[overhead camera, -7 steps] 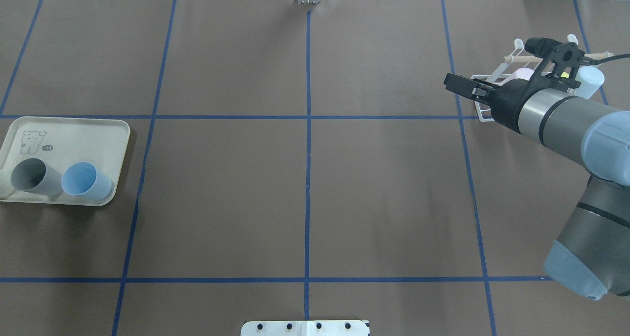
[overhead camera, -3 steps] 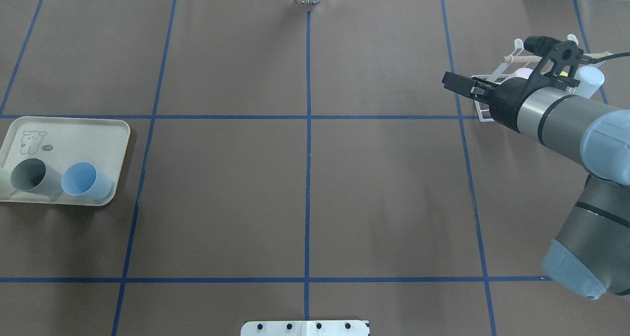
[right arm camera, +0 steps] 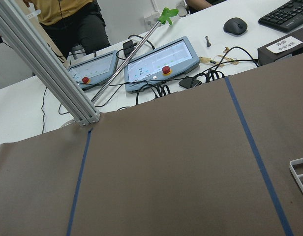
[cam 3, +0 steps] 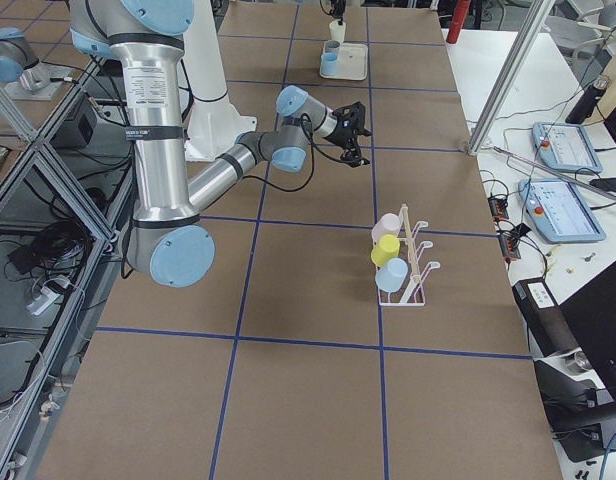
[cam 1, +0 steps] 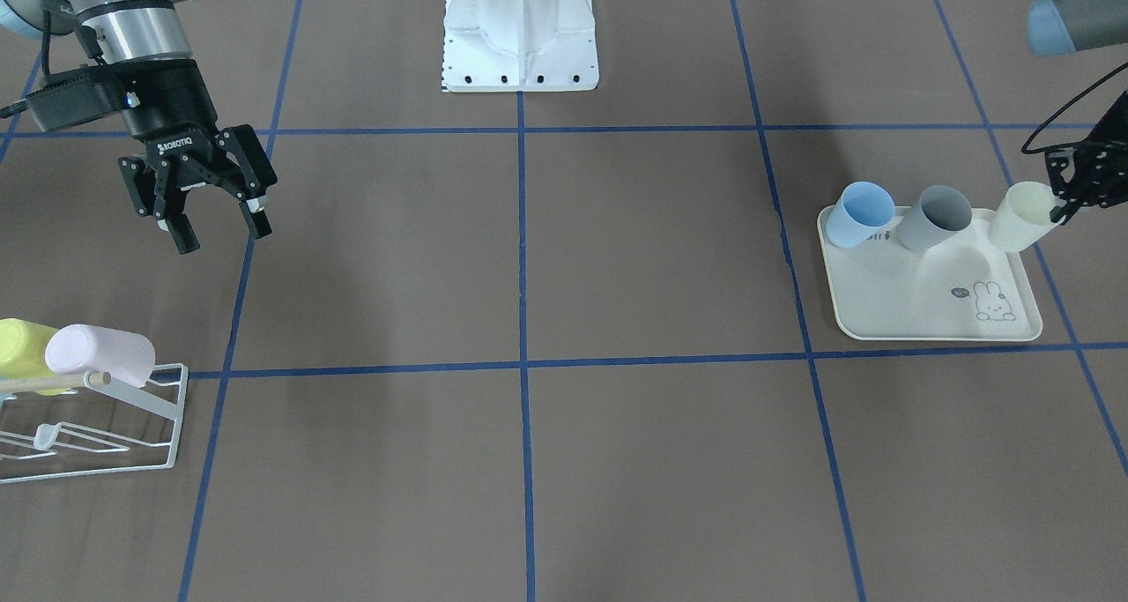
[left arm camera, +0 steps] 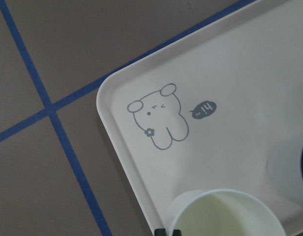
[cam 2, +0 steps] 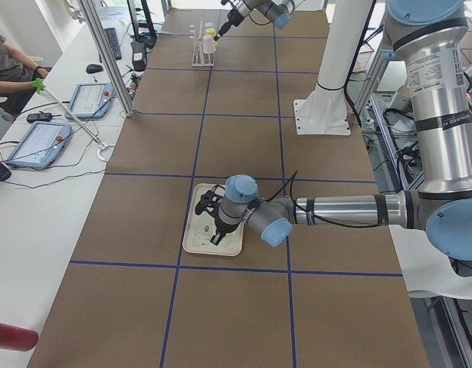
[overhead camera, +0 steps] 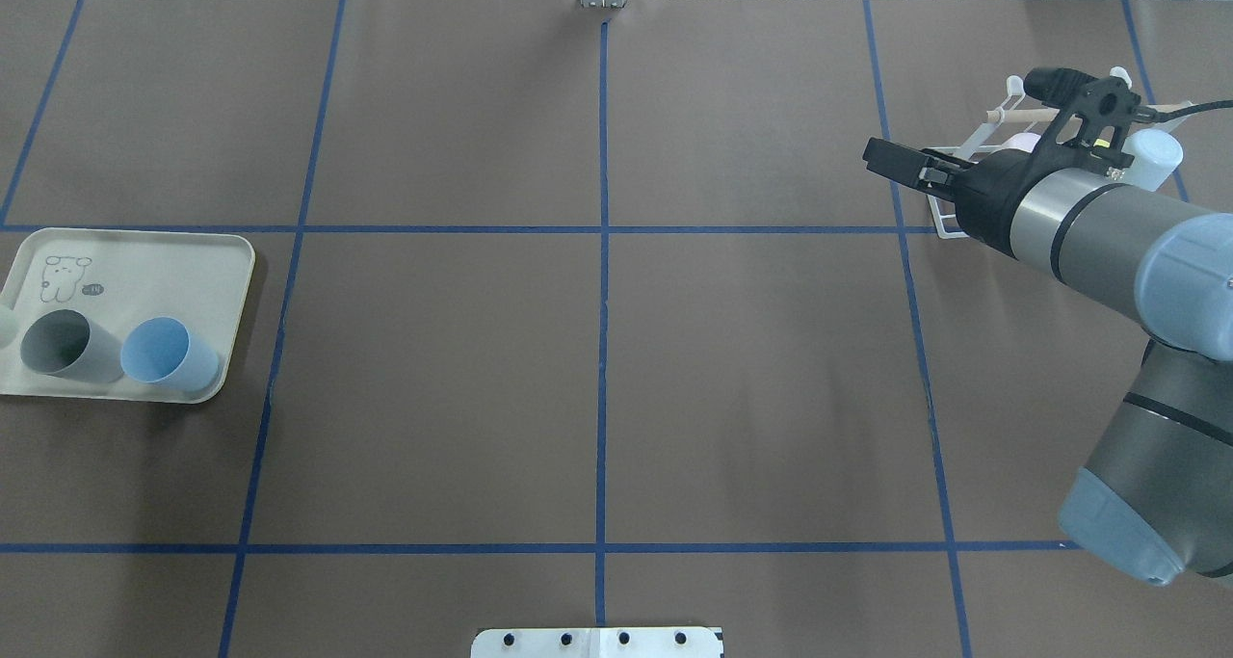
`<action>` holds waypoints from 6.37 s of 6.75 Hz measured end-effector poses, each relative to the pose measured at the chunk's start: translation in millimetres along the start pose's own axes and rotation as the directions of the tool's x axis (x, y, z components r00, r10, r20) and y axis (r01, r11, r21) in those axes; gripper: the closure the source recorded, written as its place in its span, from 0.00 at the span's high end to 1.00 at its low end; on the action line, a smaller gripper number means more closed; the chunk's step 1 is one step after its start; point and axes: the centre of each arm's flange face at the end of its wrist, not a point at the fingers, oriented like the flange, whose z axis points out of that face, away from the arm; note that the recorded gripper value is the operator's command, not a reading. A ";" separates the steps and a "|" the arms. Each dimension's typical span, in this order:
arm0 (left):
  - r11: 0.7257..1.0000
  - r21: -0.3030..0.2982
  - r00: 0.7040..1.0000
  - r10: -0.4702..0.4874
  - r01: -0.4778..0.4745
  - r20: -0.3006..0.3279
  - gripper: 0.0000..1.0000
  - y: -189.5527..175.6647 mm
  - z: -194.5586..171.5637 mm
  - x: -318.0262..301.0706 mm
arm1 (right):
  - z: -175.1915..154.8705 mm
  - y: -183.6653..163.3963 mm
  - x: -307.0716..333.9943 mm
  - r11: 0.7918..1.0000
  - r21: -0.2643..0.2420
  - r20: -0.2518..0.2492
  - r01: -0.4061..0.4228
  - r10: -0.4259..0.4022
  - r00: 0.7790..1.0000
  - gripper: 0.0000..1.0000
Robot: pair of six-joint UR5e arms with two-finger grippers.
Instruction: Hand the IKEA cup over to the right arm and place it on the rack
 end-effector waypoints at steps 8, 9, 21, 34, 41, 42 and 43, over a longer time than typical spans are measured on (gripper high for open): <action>0.741 0.362 0.823 -0.531 0.566 -0.201 0.00 -213.8 -110.1 42.8 | 14.6 -5.1 -43.4 0.987 -0.013 0.066 -0.159 0.159 0.985 1.00; 0.667 0.374 0.764 -0.583 0.644 -0.276 0.00 -225.7 -97.8 76.4 | 16.4 -6.9 -52.0 0.981 -0.014 0.079 -0.192 0.192 0.978 1.00; 0.115 -0.728 -0.620 -0.445 0.676 -0.646 0.00 -274.8 -80.6 495.0 | 3.6 -5.9 -121.8 0.732 -0.311 0.496 -0.606 0.669 0.553 1.00; 0.075 -0.822 -0.719 -0.443 0.565 -0.535 0.00 -285.7 -56.8 587.5 | 6.5 -4.1 -126.8 0.749 -0.291 0.563 -0.595 0.637 0.527 1.00; 0.084 -0.845 -0.739 -0.443 0.529 -0.507 0.00 -281.9 -68.9 616.2 | 10.6 -1.2 -138.1 0.742 -0.290 0.569 -0.604 0.642 0.515 0.98; 0.080 -0.847 -0.743 -0.443 0.525 -0.502 0.00 -279.1 -68.4 621.5 | 10.5 -1.5 -138.1 0.741 -0.291 0.569 -0.605 0.642 0.513 0.97; 0.079 -0.848 -0.744 -0.444 0.523 -0.500 0.00 -277.9 -68.0 623.4 | 10.5 -1.5 -138.1 0.741 -0.292 0.569 -0.605 0.643 0.513 0.60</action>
